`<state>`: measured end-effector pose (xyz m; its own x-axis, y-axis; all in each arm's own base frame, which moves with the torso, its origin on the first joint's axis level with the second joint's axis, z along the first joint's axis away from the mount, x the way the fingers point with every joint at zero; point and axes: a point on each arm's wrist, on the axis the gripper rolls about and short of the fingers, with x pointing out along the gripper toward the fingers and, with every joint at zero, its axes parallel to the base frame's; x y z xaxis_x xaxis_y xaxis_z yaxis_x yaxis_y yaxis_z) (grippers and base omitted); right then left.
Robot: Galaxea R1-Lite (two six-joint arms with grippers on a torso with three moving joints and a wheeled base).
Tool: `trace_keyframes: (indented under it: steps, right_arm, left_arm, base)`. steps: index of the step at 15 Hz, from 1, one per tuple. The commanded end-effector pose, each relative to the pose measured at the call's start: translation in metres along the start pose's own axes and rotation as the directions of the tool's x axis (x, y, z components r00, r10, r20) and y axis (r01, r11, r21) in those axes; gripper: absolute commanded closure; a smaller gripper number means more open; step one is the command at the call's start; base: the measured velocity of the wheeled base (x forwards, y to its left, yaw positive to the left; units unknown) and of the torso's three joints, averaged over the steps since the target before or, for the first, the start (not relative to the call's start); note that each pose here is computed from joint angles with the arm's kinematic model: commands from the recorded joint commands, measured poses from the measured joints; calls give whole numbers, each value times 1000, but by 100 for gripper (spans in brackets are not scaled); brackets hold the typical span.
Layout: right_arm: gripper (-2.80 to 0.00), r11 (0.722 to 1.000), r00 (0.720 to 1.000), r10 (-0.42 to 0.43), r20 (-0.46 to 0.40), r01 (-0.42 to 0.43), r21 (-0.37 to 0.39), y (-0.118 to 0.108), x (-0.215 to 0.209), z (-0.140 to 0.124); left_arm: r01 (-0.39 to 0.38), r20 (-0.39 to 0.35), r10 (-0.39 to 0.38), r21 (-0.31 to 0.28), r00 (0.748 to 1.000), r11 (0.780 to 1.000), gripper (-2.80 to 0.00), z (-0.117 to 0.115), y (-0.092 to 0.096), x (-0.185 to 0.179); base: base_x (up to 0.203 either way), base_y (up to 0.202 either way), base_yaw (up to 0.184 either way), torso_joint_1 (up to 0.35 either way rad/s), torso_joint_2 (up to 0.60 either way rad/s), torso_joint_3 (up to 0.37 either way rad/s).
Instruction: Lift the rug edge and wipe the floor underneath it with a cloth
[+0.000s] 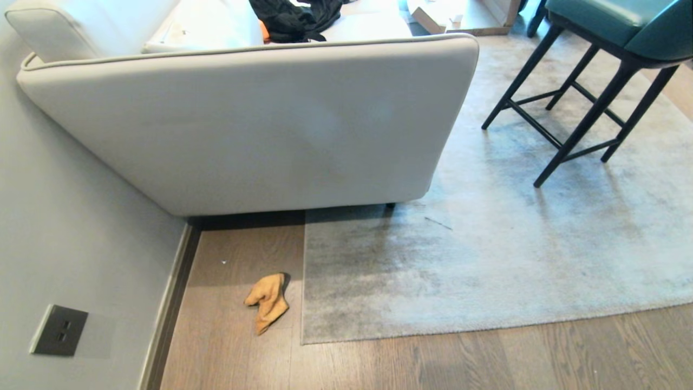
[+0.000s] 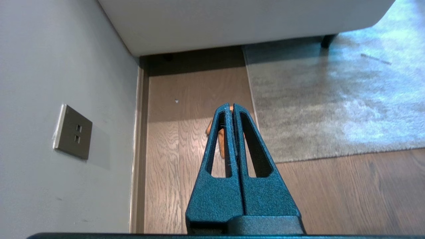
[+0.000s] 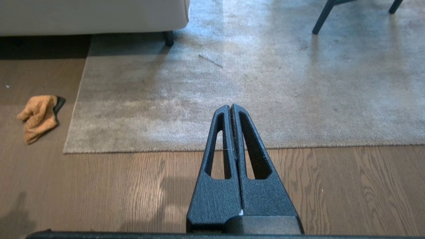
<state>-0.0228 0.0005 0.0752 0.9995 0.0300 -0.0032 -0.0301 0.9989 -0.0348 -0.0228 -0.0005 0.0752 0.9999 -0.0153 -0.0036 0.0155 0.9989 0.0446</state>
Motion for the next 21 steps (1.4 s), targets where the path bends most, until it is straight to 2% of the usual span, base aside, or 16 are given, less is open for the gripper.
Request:
trace_keyframes:
  steps: [1,21]
  right_arm:
    - [0,1000,1000,1,-1,-1,0,0,0,0]
    - [0,1000,1000,1,0,-1,0,0,0,0]
  left_arm:
    - [0,1,0,1,1000,1000,0,0,0,0]
    - [-7,0,7,0,1000,1000,0,0,0,0]
  base:
    - [0,0,0,7,2,203]
    - [0,0,0,4,3,202]
